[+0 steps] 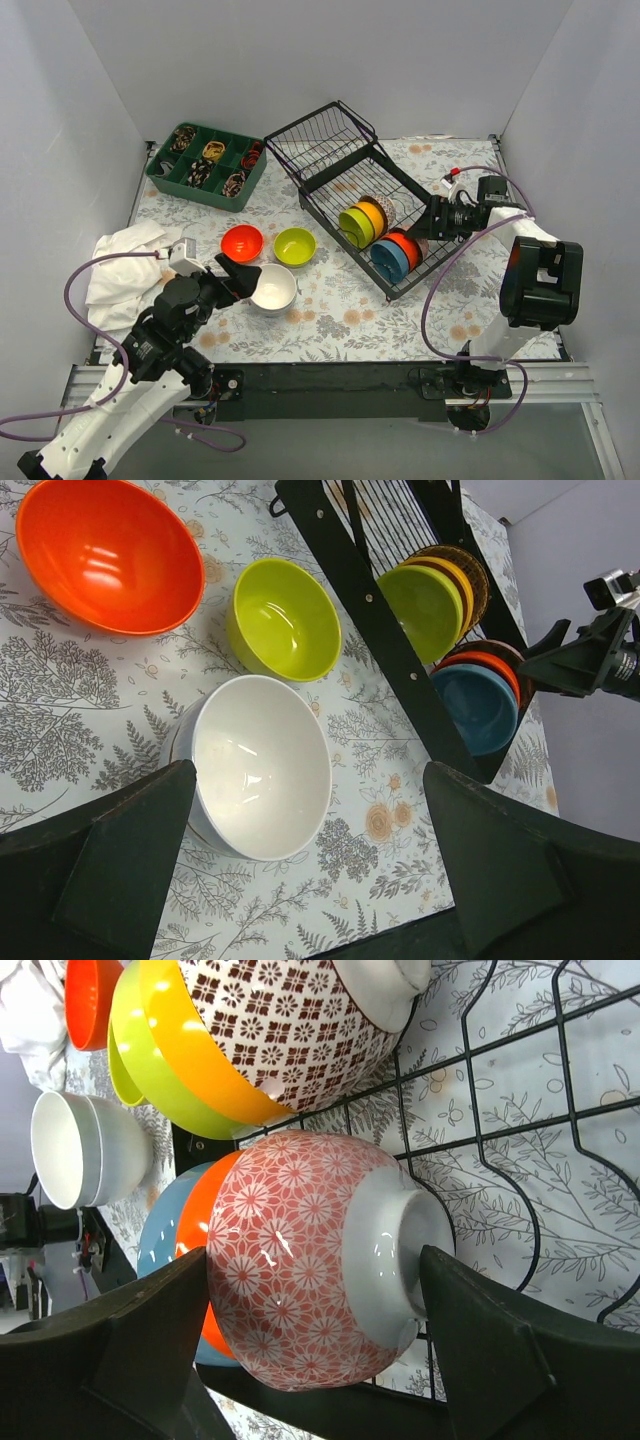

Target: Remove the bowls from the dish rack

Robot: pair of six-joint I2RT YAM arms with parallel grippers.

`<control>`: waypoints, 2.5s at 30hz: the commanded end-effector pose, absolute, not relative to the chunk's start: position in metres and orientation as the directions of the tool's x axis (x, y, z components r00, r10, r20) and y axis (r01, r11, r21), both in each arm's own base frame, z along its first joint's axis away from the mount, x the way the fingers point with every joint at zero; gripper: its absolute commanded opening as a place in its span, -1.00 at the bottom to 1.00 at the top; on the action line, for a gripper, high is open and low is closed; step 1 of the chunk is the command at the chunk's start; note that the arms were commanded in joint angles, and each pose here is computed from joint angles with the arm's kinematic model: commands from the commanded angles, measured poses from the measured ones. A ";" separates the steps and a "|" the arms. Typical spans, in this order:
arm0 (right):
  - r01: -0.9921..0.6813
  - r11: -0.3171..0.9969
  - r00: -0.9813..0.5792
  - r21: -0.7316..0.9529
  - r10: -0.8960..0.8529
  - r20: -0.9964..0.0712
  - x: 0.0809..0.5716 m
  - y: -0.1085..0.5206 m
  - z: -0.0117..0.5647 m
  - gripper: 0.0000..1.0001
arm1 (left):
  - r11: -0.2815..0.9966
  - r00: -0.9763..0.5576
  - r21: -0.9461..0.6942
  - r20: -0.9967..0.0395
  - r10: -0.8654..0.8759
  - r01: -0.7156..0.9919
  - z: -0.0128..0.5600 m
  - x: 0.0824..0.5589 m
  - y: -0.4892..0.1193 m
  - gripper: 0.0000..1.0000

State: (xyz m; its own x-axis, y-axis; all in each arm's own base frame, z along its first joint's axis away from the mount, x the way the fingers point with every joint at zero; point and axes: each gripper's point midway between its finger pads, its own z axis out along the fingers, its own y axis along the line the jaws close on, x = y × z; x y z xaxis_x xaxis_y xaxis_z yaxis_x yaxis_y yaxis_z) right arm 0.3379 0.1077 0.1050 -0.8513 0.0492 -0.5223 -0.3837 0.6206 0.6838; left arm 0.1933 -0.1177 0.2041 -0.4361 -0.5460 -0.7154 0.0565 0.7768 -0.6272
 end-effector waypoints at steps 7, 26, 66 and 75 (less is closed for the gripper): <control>-0.441 0.629 -0.818 0.640 0.011 -0.575 0.344 0.111 0.127 0.06 | 0.781 -0.433 -0.619 -0.728 -0.532 0.080 0.206 0.196 -0.121 0.97; -0.445 0.814 -0.680 0.374 -0.035 -0.733 0.348 0.097 0.176 -0.97 | 0.788 -0.485 -0.605 -0.727 -0.486 0.116 0.202 0.196 -0.134 0.96; -0.556 0.273 -0.679 0.785 0.394 -0.619 0.240 0.217 0.325 -0.97 | 0.524 -0.621 -0.755 -0.639 -0.454 0.394 0.267 0.265 -0.292 0.93; -0.539 0.185 -0.726 0.822 0.394 -0.564 0.227 0.237 0.325 -0.97 | 0.503 -0.638 -0.760 -0.634 -0.436 0.412 0.261 0.262 -0.318 0.69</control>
